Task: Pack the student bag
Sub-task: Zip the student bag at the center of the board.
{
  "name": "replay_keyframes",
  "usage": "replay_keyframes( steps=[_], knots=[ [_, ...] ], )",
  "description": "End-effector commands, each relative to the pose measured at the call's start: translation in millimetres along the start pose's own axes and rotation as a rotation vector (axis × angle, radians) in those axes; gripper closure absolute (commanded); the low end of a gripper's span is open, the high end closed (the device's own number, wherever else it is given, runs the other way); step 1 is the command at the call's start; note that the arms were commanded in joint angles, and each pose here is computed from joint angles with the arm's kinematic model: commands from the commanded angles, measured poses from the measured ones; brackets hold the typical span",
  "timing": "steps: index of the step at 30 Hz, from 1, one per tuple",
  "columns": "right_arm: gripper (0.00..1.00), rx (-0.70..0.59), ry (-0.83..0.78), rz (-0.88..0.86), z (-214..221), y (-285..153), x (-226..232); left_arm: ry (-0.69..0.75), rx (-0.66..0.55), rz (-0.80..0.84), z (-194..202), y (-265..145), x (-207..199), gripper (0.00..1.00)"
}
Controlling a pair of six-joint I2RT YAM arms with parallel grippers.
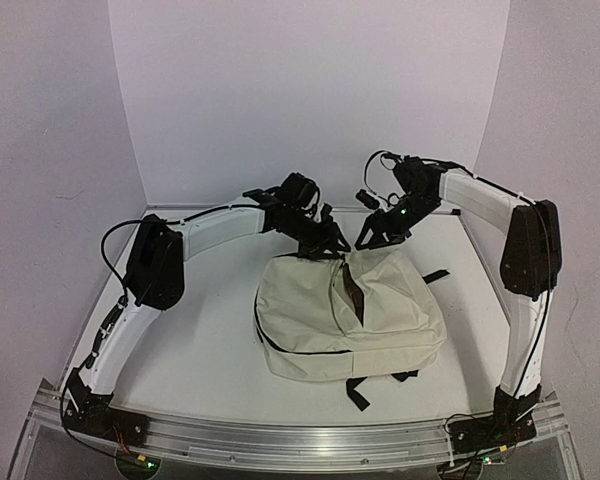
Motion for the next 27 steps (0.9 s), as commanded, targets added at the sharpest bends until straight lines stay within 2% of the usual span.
replay_keyframes(
  steps=[1,4,8,13,21,23,27],
  knots=[
    [0.44,-0.028,-0.008,0.021,-8,-6,-3,0.027,-0.008,-0.058,0,-7,-5,0.65],
    [0.45,-0.026,-0.008,0.023,-7,-5,-4,0.04,0.01,-0.092,3,-9,-1,0.7],
    [0.45,-0.022,-0.006,0.027,-7,-4,-4,0.051,0.052,-0.107,8,-9,2,0.71],
    [0.45,-0.02,0.0,0.025,-6,-2,-5,0.046,0.095,-0.078,12,-5,1,0.6],
    [0.48,0.02,0.029,0.007,12,3,-2,0.066,0.06,-0.017,9,-6,-8,0.6],
    [0.45,0.018,0.026,0.023,13,-3,-1,0.064,0.056,-0.027,9,-7,-7,0.59],
    [0.32,-0.004,0.035,0.08,20,-35,-7,0.008,0.047,-0.095,11,-13,12,0.61]
  ],
)
Point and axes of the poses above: each gripper's point midway between its finger pads, its own y axis out along the fingers, its own x axis along the line the jaws close on, z = x × y, the point moved 10 cm from there along -y, back along the fingers, and after that the axes turned 13 degrees about -y, right-handed, at the moved point
